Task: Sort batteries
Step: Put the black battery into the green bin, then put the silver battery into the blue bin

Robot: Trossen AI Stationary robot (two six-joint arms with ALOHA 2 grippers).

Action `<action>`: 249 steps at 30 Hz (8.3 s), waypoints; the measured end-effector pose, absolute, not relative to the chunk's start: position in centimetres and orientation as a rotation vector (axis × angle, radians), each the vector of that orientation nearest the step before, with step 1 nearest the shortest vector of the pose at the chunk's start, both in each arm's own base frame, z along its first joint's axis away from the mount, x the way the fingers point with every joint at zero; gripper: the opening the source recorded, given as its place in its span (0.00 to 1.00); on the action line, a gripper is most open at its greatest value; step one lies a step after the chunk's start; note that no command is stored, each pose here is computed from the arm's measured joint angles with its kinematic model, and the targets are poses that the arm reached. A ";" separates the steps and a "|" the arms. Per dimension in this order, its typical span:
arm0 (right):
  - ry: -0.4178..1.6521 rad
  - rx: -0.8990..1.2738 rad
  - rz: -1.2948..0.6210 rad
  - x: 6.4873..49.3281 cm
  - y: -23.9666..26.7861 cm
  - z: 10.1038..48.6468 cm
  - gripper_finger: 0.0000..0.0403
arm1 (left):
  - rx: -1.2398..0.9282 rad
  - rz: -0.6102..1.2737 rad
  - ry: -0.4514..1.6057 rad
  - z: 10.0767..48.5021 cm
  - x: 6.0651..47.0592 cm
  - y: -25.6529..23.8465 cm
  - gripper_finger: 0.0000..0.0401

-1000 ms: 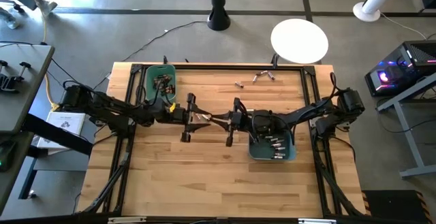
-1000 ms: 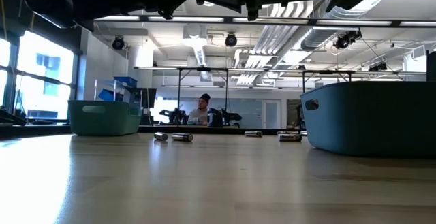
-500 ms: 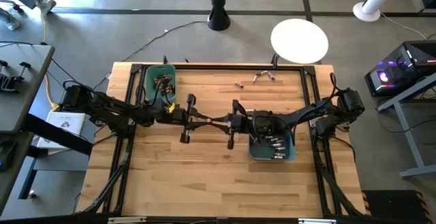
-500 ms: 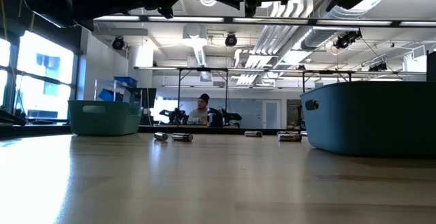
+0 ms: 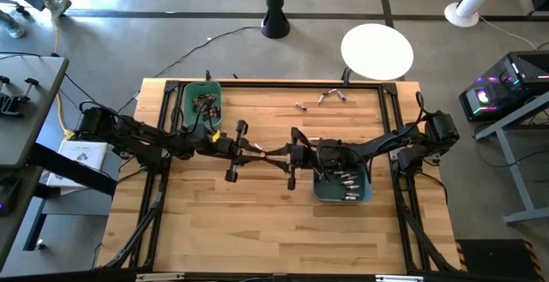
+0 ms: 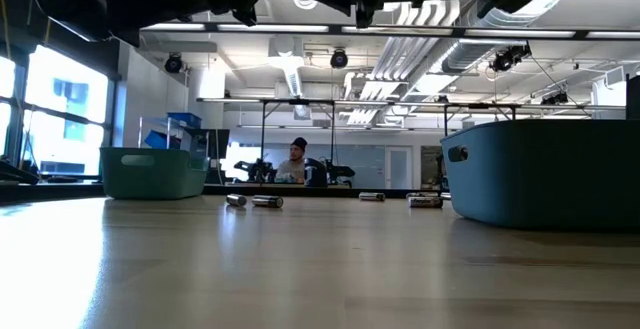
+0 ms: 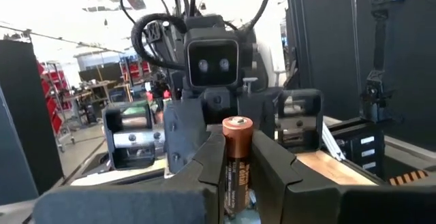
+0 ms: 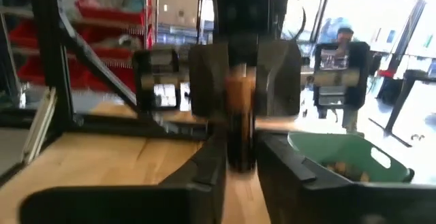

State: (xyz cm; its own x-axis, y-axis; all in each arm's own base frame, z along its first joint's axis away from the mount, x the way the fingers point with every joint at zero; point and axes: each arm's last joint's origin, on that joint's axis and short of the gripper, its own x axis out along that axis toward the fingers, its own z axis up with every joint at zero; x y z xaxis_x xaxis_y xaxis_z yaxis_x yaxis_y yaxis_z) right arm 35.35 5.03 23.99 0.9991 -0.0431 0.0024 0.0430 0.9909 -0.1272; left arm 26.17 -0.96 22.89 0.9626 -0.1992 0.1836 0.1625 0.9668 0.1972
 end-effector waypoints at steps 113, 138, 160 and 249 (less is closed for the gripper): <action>0.828 -0.047 -0.380 37.2 5.1 22.8 0.07 | -0.068 0.359 0.423 21.9 19.5 1.0 0.39; 1.660 0.424 -0.660 22.1 7.7 17.3 0.07 | -0.030 0.347 0.399 22.1 19.6 1.0 0.39; 1.338 0.166 -0.735 24.6 8.2 21.5 0.37 | 0.147 0.245 0.503 20.6 20.8 1.4 0.39; 0.396 -0.316 -0.356 35.1 7.5 27.6 0.29 | 0.107 -0.249 -0.018 15.8 25.8 3.3 0.07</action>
State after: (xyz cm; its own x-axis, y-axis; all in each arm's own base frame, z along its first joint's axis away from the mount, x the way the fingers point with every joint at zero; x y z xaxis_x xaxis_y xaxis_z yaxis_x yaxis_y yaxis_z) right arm 35.06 7.50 27.57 0.8628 -0.3944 -0.3164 0.2732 0.8902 -0.3646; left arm 25.83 3.33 15.84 0.9690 -0.2469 0.0044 0.2450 0.9635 0.1081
